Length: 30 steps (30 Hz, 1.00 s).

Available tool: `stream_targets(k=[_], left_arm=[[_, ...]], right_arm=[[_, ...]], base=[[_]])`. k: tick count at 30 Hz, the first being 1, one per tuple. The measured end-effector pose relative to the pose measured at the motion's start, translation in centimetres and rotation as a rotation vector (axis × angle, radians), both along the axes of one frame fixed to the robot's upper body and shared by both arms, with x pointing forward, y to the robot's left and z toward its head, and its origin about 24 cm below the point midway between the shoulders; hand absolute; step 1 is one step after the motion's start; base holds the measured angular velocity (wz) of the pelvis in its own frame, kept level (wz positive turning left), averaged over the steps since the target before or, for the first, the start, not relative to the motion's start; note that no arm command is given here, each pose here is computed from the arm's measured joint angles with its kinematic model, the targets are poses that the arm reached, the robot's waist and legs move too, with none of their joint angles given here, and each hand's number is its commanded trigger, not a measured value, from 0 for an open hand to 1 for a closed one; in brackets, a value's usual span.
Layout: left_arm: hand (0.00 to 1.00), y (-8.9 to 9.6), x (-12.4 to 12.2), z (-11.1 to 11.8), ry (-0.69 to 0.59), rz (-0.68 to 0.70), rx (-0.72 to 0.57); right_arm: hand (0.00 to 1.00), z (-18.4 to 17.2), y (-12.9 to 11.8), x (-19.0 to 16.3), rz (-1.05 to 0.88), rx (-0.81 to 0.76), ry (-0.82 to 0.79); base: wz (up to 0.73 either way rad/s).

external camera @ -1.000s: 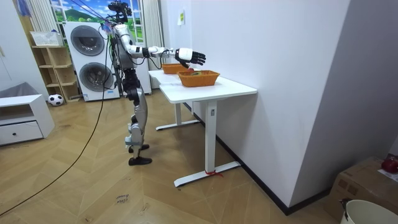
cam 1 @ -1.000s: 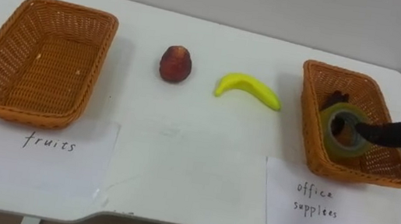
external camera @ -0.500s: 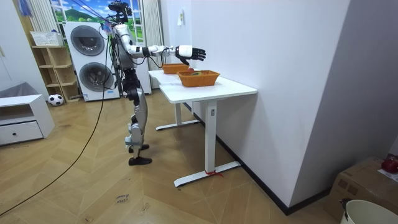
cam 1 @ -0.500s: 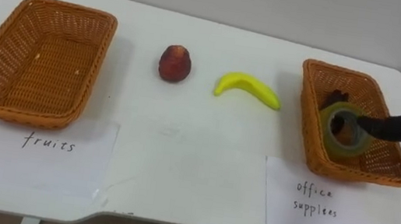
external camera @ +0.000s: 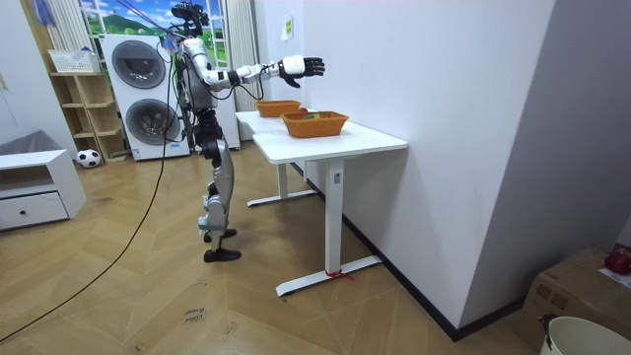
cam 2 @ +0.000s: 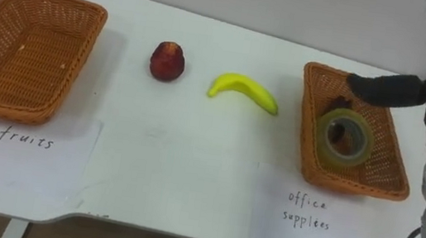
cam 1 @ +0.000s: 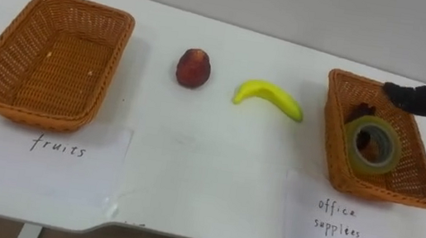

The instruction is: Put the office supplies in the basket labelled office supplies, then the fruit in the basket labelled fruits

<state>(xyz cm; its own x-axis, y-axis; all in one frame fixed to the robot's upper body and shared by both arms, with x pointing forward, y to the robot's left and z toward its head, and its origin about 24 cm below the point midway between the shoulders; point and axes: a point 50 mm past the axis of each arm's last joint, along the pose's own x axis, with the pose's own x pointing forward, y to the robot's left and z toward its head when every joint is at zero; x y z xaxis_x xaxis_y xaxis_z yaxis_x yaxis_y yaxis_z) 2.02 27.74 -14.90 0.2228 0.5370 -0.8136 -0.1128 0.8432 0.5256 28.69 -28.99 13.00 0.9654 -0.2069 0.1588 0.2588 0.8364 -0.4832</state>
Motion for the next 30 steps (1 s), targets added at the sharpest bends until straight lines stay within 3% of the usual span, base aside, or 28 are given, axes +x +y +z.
stream_targets(k=[8,23,30], left_arm=[[0.0,0.0,-0.4,0.0,0.022,-0.004,-0.005],[0.0,0.9,-1.1,0.2,0.081,-0.013,0.016],[0.0,1.3,0.6,0.4,0.042,-0.032,0.029]], right_arm=[[0.0,0.9,2.5,0.7,0.126,-0.005,-0.018],[0.0,1.1,3.7,1.8,0.158,-0.02,-0.001],[0.0,1.4,5.2,3.1,0.179,-0.118,0.005]], base=[[-0.01],[0.1],[0.09]])
